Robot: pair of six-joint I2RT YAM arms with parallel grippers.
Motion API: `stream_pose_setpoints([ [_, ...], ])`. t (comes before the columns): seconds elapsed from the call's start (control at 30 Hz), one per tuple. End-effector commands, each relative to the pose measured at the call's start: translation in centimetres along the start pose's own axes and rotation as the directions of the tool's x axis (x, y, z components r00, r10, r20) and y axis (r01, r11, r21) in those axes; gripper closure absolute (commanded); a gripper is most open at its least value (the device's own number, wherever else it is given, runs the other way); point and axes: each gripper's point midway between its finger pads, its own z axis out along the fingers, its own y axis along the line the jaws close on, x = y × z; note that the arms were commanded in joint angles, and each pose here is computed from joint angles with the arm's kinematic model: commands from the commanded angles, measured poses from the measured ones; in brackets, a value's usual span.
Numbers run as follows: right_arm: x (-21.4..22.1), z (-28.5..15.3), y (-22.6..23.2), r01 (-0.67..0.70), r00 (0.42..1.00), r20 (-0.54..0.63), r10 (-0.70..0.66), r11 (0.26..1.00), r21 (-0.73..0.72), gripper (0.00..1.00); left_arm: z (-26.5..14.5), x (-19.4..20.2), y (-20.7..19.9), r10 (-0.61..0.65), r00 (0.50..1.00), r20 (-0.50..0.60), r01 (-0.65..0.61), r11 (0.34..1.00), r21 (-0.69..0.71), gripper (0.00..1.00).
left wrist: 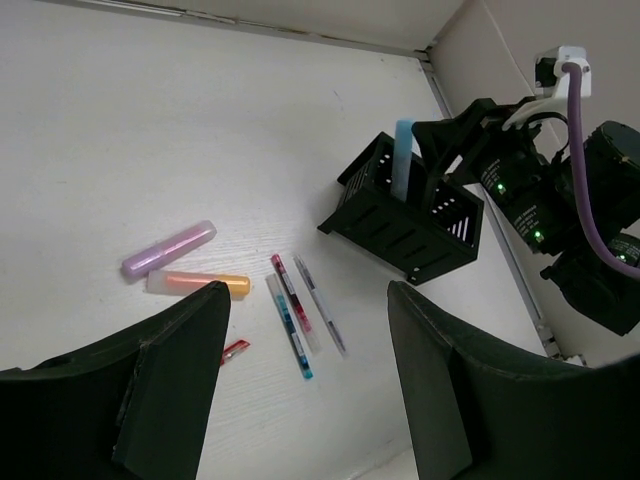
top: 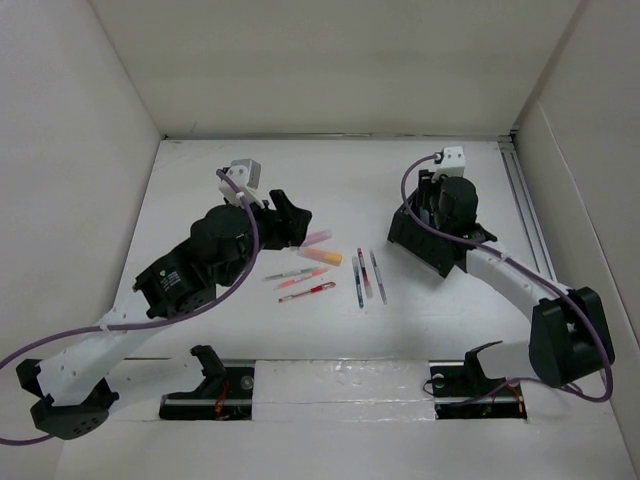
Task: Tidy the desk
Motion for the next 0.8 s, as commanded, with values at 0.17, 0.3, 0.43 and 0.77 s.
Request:
stream_pose_setpoints([
  [0.17,-6.8,-2.8,1.4,-0.008,0.991,0.130,0.019,0.996,-0.088,0.41,-0.5,-2.3,0.1,0.002,0.997,0.081,-0.001,1.000,-0.011,0.40],
  [0.3,-7.9,-3.8,5.0,0.141,0.986,0.125,-0.111,0.953,-0.267,0.83,-0.9,-3.4,0.3,0.026,0.994,0.108,-0.024,0.999,-0.025,0.39],
  [0.43,-6.0,-4.9,11.6,0.328,0.942,0.119,-0.315,0.781,-0.531,1.00,-1.8,-5.5,0.5,0.028,0.988,0.150,-0.020,0.998,-0.053,0.34],
  [0.77,2.3,-6.3,24.5,0.451,0.777,0.200,-0.597,0.305,-0.839,0.42,-1.5,-9.7,0.1,0.085,0.975,0.204,-0.051,0.985,-0.166,0.17],
])
